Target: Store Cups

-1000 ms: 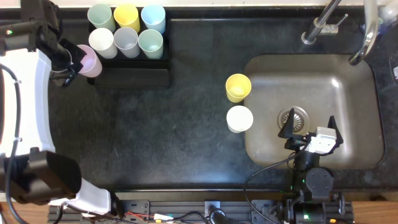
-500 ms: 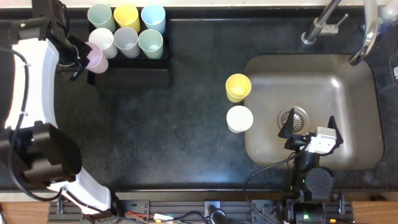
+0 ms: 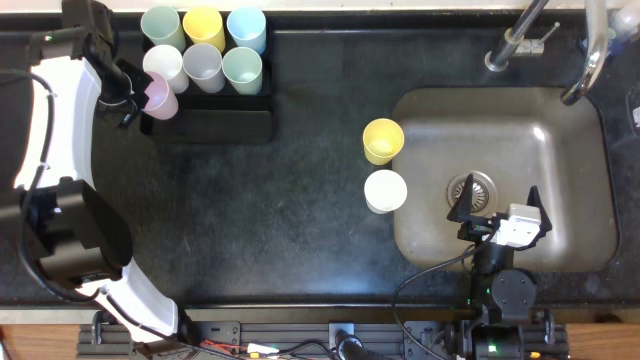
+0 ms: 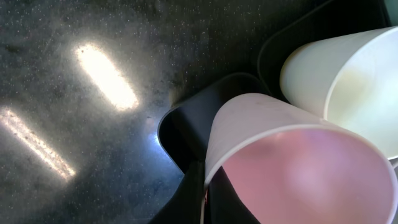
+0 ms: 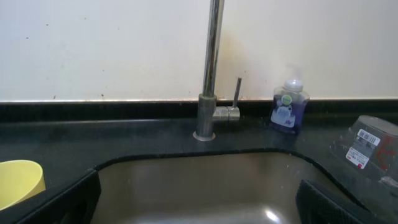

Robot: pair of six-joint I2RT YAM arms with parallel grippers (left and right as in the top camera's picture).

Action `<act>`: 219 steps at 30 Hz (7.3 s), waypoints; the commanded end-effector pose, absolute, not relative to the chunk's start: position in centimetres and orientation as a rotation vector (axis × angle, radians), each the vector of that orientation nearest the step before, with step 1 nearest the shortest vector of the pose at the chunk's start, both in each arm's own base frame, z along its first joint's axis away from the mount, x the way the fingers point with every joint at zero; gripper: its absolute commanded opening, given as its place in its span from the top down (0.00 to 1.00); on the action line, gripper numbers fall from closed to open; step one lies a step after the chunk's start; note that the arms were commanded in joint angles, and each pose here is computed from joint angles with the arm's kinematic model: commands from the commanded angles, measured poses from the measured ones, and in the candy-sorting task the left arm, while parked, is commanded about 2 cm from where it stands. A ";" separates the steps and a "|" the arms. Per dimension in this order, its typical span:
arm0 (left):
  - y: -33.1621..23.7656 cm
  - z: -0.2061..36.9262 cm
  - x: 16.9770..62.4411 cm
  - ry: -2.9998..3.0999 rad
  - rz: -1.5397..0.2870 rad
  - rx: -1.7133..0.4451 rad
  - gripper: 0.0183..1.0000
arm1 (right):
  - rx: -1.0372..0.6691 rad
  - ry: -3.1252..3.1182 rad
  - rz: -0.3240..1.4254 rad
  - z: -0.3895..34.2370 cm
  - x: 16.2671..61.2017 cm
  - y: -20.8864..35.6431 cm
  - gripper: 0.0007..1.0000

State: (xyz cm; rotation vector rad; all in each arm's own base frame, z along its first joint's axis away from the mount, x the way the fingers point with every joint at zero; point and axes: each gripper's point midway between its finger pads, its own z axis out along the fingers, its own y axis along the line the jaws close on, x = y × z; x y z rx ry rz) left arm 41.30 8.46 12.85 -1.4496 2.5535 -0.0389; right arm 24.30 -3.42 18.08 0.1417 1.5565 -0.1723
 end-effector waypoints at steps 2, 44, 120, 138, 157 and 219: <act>8.4 11.1 41.2 2.571 -0.029 -1.498 0.98 | 0.146 1.556 -0.180 17.7 24.3 -3.6 0.00; 8.4 12.2 38.4 2.541 0.005 -1.477 0.98 | 0.147 1.556 -0.181 17.7 24.3 -3.6 0.00; -31.7 9.1 33.2 2.831 -0.337 -0.540 0.00 | 0.146 1.556 -0.180 17.7 24.3 -3.6 0.00; -32.1 8.5 35.0 2.780 -0.366 -0.558 0.98 | 0.146 1.556 -0.180 17.7 24.3 -3.6 0.00; -6.5 16.6 38.3 2.597 -0.154 -1.223 0.98 | 0.146 1.556 -0.180 17.7 24.3 -3.6 0.00; -0.6 28.4 30.6 2.474 -0.146 -0.816 0.00 | 0.146 1.556 -0.180 17.7 24.3 -3.6 0.00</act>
